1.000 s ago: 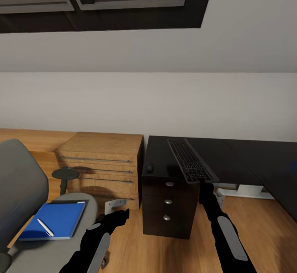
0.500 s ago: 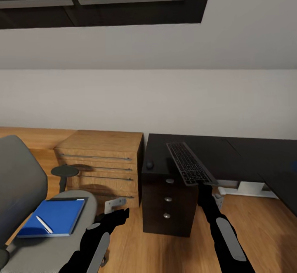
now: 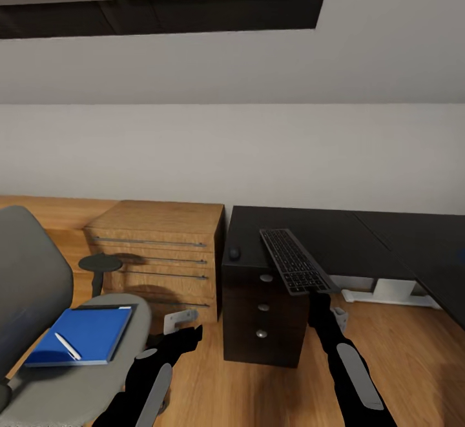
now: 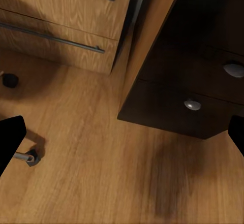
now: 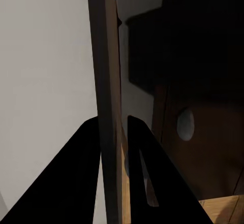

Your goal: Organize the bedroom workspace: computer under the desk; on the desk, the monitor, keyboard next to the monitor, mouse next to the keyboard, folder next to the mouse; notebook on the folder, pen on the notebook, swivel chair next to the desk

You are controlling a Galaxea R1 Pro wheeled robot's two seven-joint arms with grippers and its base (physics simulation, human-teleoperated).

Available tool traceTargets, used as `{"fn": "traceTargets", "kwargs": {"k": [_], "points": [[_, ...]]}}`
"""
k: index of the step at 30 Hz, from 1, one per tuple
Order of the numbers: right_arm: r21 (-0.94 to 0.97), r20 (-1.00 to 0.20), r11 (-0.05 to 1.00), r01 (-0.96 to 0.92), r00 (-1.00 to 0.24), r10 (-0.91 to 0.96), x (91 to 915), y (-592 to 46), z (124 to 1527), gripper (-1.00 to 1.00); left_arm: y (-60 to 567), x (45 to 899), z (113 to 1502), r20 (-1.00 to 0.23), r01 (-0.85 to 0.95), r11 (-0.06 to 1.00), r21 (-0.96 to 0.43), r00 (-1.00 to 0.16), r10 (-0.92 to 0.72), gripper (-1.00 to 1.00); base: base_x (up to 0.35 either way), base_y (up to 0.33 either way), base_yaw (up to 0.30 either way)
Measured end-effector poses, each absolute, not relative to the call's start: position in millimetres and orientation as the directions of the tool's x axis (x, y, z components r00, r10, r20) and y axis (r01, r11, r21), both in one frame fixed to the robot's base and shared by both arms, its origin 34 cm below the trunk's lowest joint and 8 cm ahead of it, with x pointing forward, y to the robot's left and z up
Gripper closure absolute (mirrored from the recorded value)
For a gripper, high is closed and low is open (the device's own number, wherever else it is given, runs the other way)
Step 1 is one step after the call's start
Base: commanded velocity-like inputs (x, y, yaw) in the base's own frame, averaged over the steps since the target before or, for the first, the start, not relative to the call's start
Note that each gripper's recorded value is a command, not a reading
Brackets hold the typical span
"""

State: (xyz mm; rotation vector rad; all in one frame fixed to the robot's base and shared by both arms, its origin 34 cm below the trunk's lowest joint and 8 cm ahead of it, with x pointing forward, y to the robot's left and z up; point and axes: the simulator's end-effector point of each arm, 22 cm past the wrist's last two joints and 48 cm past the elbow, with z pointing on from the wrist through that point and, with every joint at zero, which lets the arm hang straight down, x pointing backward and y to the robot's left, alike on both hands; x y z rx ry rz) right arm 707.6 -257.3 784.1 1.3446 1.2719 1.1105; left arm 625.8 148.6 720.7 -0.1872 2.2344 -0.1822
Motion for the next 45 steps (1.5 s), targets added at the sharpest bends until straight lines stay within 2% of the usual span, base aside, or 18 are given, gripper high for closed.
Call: {"fn": "traceTargets", "kwargs": {"k": [9,27,40,41,45], "points": [[0.99,0.006,-0.013,0.143,0.049,0.999,707.5,-257.3,784.0,1.0,141.1,624.3,720.2,-0.762,-0.05,0.979,-0.196,-0.621,-0.185,-1.0,0.026,0.0,0.0],[0.99,-0.001,-0.006,0.143,0.049,0.999,707.4,-257.4,784.1,1.0,135.0,622.6,719.3,-0.763,-0.032,0.982,-0.188,-0.625,-0.166,-1.0,0.23,0.0,0.0],[0.99,-0.003,-0.004,0.144,0.047,0.999,708.0,-257.7,784.5,1.0,135.5,622.9,719.5,-0.763,-0.032,0.982,-0.187,-0.624,-0.166,-1.0,0.02,0.0,0.0],[0.99,-0.003,-0.003,0.144,0.047,0.999,708.1,-257.8,784.6,-1.0,135.5,622.9,719.5,-0.763,-0.032,0.982,-0.187,-0.624,-0.166,-1.0,0.0,0.0,0.0],[0.984,-0.003,-0.005,0.178,0.046,0.999,706.9,-257.6,776.5,-1.0,135.6,623.1,719.8,-0.764,-0.031,0.982,-0.187,-0.624,-0.166,-1.0,0.0,0.0,0.0]]}}
